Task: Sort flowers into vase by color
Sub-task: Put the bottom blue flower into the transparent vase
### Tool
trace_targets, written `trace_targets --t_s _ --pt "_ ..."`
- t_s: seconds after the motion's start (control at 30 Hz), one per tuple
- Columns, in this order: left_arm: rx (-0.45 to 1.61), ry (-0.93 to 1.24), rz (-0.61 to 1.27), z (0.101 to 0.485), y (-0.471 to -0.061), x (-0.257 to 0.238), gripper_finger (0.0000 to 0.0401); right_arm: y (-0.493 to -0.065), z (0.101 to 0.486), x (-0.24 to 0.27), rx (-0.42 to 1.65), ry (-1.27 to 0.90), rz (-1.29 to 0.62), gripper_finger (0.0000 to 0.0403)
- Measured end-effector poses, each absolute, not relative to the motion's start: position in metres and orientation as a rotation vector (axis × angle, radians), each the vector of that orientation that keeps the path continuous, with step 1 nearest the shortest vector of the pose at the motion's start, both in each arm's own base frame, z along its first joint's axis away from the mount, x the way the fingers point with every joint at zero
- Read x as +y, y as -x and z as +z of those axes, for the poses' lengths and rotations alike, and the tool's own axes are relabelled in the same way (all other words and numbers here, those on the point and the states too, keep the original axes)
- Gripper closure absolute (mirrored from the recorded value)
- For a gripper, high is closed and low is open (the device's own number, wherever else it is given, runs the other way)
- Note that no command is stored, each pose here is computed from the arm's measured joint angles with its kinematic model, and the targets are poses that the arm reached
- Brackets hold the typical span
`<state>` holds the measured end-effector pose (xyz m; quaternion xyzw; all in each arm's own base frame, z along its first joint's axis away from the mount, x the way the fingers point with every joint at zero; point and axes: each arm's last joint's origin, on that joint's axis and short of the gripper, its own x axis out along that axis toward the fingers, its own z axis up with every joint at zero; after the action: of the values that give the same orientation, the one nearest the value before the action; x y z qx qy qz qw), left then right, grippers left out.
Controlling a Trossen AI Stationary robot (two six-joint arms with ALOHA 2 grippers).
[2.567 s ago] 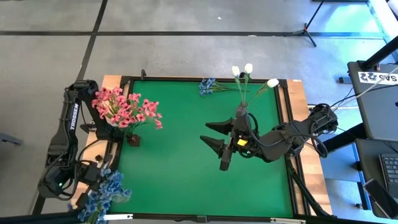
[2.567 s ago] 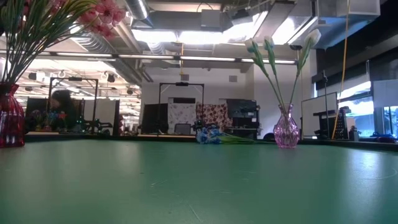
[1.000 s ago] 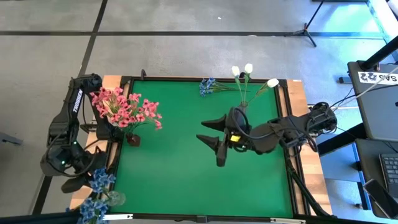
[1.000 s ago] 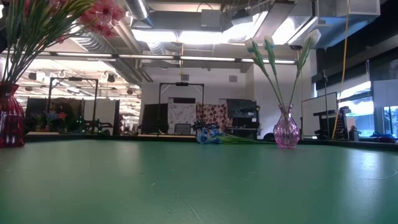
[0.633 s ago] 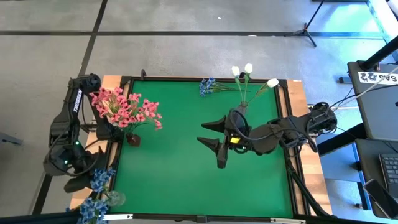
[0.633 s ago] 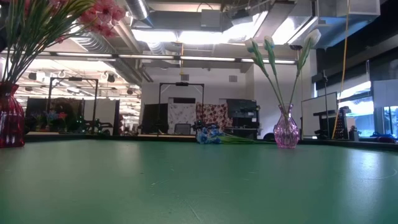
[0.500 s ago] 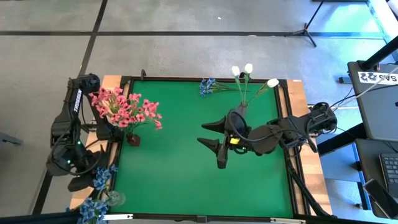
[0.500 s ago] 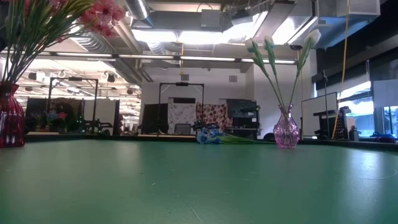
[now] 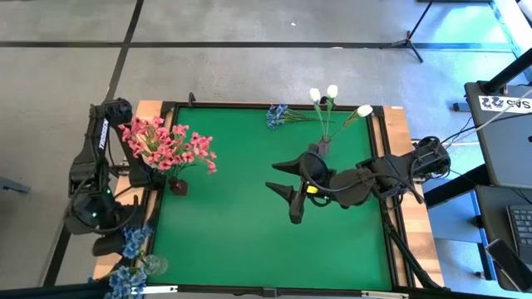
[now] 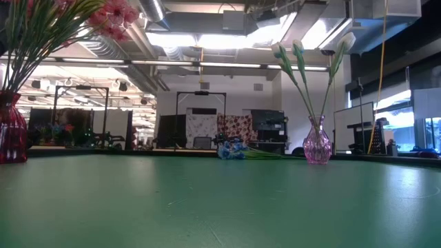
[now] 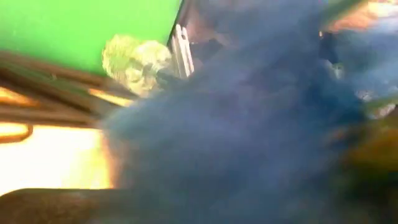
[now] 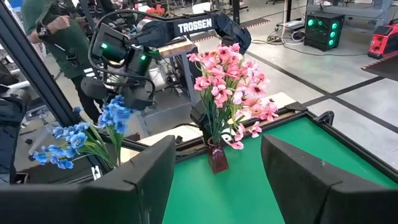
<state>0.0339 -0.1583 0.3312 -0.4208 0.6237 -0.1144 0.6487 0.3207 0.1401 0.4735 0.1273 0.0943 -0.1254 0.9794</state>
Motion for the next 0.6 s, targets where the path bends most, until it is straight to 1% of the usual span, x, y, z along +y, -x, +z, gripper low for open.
trace_targets --t_s 0.13,0.27,0.53,0.6 --pt "1.461 1.015 -0.173 0.329 -0.036 -0.156 0.0245 -0.32 0.47 0.14 0.226 -0.212 -0.256 0.0166" --pt "1.533 1.09 -0.166 0.332 -0.039 -0.158 0.0228 -0.318 0.464 0.139 0.292 -0.171 -0.256 0.0166" --pt "1.575 1.264 -0.065 0.335 -0.043 -0.16 0.0225 -0.318 0.453 0.139 0.338 -0.13 -0.286 0.0166" --pt "1.622 1.325 -0.038 0.337 -0.043 -0.161 0.0225 -0.318 0.45 0.14 0.354 -0.128 -0.268 0.0166"
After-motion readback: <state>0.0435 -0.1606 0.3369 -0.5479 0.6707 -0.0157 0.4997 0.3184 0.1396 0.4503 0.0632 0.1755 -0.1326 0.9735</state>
